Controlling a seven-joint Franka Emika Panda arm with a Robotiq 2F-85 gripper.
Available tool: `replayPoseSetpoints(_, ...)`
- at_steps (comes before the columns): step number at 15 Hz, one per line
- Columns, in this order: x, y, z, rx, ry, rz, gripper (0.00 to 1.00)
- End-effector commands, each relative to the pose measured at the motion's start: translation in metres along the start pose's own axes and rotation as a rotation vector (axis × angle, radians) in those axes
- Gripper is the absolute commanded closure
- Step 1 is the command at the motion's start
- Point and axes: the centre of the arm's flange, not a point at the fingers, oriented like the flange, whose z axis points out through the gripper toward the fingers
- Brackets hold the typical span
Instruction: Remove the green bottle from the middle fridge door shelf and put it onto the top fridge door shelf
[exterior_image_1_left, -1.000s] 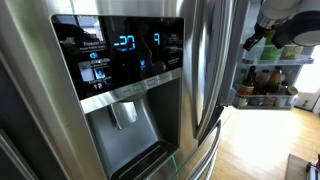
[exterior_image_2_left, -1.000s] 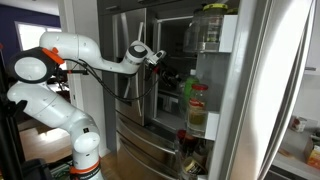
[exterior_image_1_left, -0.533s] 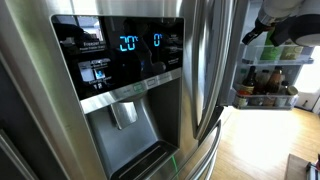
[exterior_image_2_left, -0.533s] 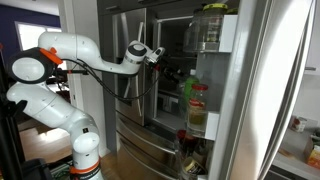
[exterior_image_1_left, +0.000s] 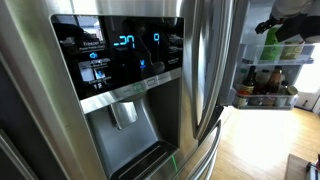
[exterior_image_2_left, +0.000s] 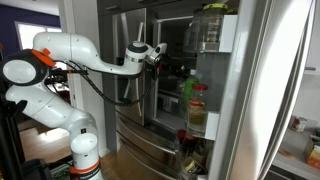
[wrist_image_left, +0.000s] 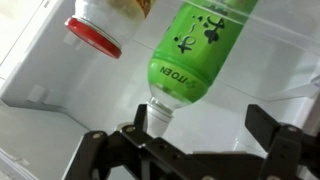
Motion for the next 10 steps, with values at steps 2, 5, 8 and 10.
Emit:
replayPoseSetpoints(2,-0.017,0.009,0.019,-0.029,0.006,0.089,0.00)
replayPoseSetpoints(5,-0.022,0.011,0.025,-0.058,0.000,0.118,0.00)
replayPoseSetpoints(8,-0.027,0.006,0.027,-0.073,0.031,0.121,0.00)
replayPoseSetpoints(10,-0.030,-0.001,0.027,-0.071,0.033,0.112,0.14)
